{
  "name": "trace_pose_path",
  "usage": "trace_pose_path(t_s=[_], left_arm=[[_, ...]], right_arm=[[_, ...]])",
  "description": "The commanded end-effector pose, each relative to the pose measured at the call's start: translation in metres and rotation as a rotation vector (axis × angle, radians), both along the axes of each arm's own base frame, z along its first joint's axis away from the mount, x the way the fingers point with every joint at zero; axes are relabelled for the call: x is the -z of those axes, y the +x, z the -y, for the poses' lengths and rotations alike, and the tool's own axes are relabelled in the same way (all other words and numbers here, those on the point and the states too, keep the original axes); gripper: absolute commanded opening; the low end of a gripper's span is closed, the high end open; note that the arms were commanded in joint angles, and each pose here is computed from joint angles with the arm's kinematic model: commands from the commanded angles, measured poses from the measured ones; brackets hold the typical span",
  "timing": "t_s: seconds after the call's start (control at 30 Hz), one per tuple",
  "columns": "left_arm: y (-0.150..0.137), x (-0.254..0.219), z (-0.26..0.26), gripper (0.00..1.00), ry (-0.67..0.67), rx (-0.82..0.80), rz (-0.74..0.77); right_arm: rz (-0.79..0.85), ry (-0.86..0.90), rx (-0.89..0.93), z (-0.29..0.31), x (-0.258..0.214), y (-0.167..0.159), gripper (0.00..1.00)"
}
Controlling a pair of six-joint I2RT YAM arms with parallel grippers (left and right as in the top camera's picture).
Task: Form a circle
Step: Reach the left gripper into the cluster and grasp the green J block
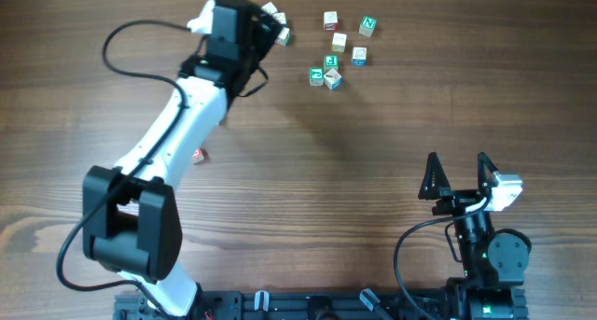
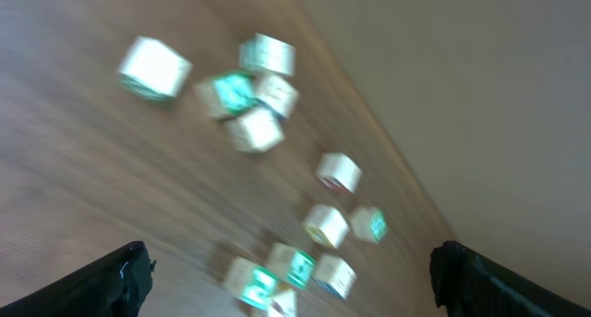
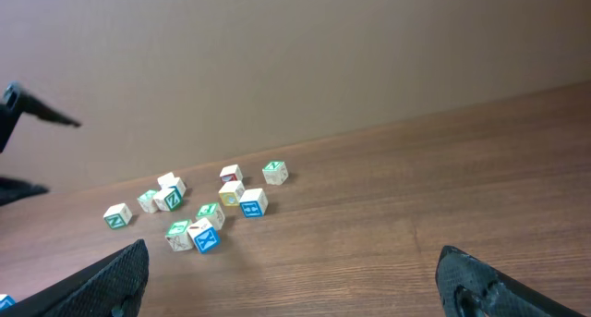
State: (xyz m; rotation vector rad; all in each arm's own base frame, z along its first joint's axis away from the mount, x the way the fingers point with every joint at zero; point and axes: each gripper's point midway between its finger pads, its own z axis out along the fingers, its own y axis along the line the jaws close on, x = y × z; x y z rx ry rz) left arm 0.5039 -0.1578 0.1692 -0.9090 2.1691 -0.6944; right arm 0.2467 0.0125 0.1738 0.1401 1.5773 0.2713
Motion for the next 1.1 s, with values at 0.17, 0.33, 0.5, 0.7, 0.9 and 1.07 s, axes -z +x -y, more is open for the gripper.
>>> trace_pose_path(t_s=[0.17,0.33,0.5,0.7,0.9,1.07], left_arm=[[0.010,0.095,0.064,1.00,0.207,0.381,0.015],[0.010,0.135,0.067,0.99,0.418,0.582,0.050],[0.008,0.144,0.077,1.00,0.503,0.681,0.089],[-0.007,0.173,0.091,1.00,0.521,0.743,0.041],[-0.013,0.195,0.051,0.89,0.671,0.642,-0.101],[-0.023,0.200,0.046,0.70,0.658,0.631,-0.158]], right_arm=[[0.009,0.008,0.002,0.000,-0.002,0.000,1.00],[0.009,0.008,0.002,0.000,-0.002,0.000,1.00],[0.009,0.008,0.002,0.000,-0.002,0.000,1.00],[0.009,0.008,0.002,0.000,-0.002,0.000,1.00],[0.009,0.008,0.002,0.000,-0.002,0.000,1.00],[0.009,0.008,0.002,0.000,-0.002,0.000,1.00]])
